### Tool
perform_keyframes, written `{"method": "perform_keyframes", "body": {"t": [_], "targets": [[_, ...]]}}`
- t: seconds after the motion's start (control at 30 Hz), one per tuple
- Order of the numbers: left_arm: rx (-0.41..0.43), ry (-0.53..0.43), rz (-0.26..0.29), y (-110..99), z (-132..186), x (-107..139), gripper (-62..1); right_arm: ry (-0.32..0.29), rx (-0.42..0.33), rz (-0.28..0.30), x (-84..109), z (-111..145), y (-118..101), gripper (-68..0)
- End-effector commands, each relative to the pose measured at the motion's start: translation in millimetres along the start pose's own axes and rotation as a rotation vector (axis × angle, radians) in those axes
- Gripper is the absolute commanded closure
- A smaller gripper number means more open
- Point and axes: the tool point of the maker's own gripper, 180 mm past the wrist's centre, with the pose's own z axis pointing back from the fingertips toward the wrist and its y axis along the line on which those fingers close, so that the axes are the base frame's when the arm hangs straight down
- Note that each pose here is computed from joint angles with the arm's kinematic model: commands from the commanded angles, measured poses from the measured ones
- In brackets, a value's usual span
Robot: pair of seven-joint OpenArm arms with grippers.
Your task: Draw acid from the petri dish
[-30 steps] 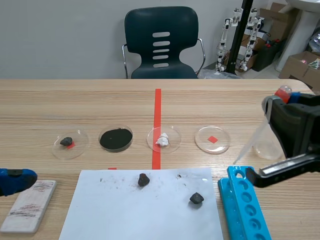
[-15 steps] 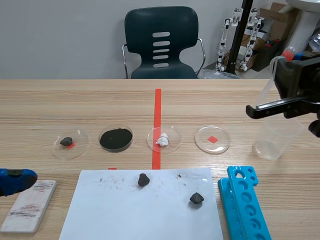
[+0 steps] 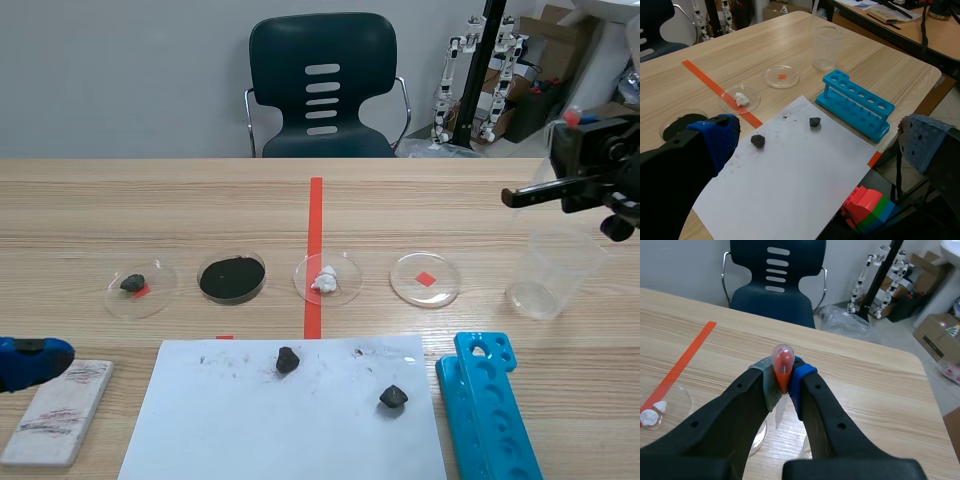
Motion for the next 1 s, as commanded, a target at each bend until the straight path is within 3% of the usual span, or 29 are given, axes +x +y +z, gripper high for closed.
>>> {"method": "perform_keyframes", "body": {"t": [0.0,0.2,0.47,0.67,0.97], "targets": [[-0.004,-0.019,0.008,-1.6,-0.3,4.5,-62.3,-0.062,0.018,0.004,15.5,-3.9,-0.1,-0.8],[-0.004,-0.020,0.008,-1.5,-0.3,4.6,-62.3,-0.088,0.074,0.012,11.5,-14.8,1.2,-0.8],[-0.004,-0.020,0.008,-1.5,-0.3,4.6,-62.3,-0.108,0.179,-0.040,-5.3,-25.6,10.7,-0.9],[-0.004,-0.019,0.008,-1.5,-0.3,4.6,-62.3,-0.074,0.183,-0.098,-24.6,-35.5,15.0,-0.8],[-0.004,-0.020,0.008,-1.5,-0.3,4.6,-62.3,-0.028,0.213,-0.122,-54.2,-43.1,31.3,-0.8]]}}
